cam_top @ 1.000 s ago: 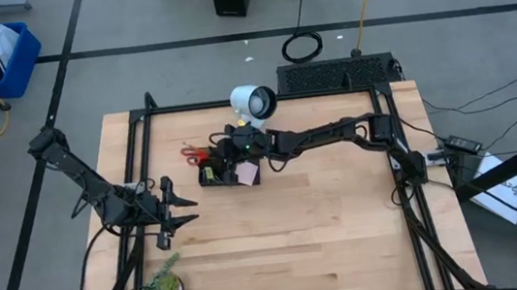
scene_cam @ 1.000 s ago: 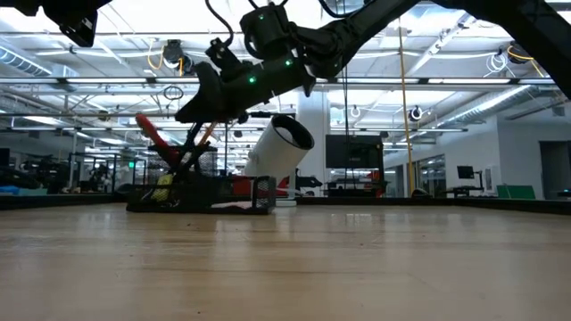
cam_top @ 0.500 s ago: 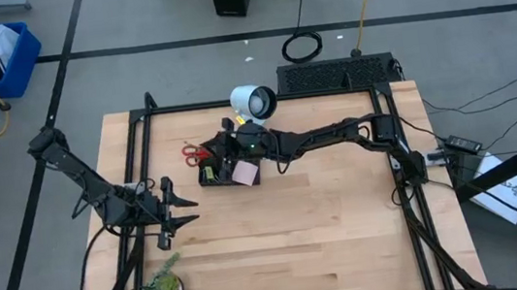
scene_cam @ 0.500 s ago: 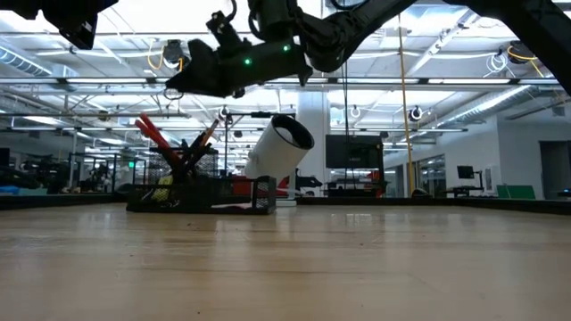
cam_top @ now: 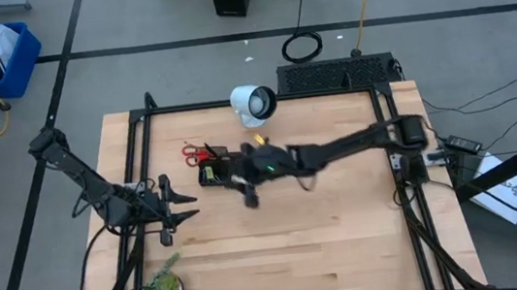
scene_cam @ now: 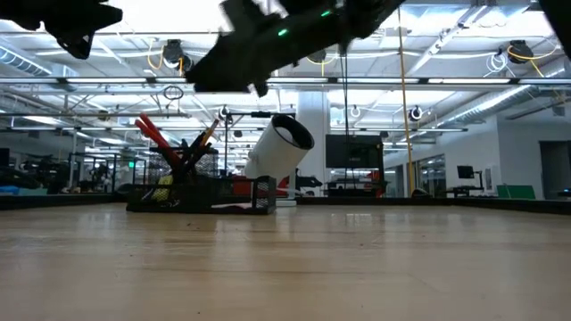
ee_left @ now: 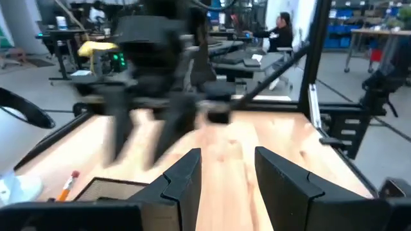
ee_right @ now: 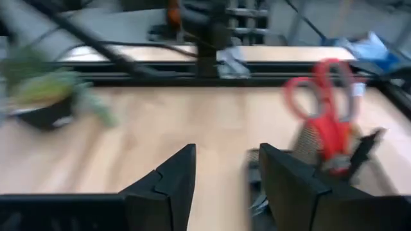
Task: Pick and place office supplies into organizer
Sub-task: Return to Home Position
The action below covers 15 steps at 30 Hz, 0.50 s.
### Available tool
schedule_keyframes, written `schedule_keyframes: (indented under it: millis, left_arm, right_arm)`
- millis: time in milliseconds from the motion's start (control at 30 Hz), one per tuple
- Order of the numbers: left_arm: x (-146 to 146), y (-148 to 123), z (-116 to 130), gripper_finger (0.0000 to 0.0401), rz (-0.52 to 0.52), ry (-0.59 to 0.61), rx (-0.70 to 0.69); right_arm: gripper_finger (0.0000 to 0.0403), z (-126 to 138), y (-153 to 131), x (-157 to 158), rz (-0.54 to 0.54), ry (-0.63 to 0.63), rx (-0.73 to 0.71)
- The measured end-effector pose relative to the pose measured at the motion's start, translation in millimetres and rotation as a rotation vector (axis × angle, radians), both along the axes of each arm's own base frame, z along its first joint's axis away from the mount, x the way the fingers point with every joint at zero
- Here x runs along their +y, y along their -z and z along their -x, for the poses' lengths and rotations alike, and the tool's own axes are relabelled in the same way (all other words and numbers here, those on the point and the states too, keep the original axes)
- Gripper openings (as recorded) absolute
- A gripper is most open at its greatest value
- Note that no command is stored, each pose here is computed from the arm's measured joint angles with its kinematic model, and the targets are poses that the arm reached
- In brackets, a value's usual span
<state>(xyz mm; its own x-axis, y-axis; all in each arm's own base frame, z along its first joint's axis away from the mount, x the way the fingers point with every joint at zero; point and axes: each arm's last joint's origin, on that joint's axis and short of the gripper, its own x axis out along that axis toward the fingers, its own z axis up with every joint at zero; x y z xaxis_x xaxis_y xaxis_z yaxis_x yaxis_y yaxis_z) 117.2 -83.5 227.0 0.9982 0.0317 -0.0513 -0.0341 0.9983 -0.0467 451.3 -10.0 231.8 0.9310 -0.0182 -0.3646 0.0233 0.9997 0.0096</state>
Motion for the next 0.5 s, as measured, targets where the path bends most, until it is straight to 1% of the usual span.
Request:
schedule_keyframes:
  millis: [67,100,200,267,400,500]
  left_arm:
    - [2.7,-0.9,-0.1,0.0147,-0.002,0.000,-0.003]
    - [4.7,-2.0,-0.7,0.0147,-0.014,-0.005,-0.009]
    - [7.8,-0.9,-4.0,0.0147,-0.076,0.022,-0.001]
    - [10.4,4.4,-6.3,0.0148,-0.096,0.045,0.015]
    - [19.4,18.9,-9.3,0.0147,-0.041,0.039,0.049]
    - [26.9,30.9,-8.8,0.0147,-0.033,0.033,0.064]
  right_arm:
    - [0.0161,18.8,0.1,18.6,0.005,-0.045,-0.025]
    - [0.0159,28.3,-2.2,27.4,0.020,-0.072,-0.064]
    - [0.0157,63.9,0.8,54.8,0.089,-0.160,-0.149]
    - [0.0156,88.9,6.7,68.3,0.093,-0.147,-0.206]
    - [0.0157,142.0,18.0,79.4,0.041,-0.072,-0.302]
    - [0.0160,173.1,35.1,78.2,-0.002,-0.037,-0.295]
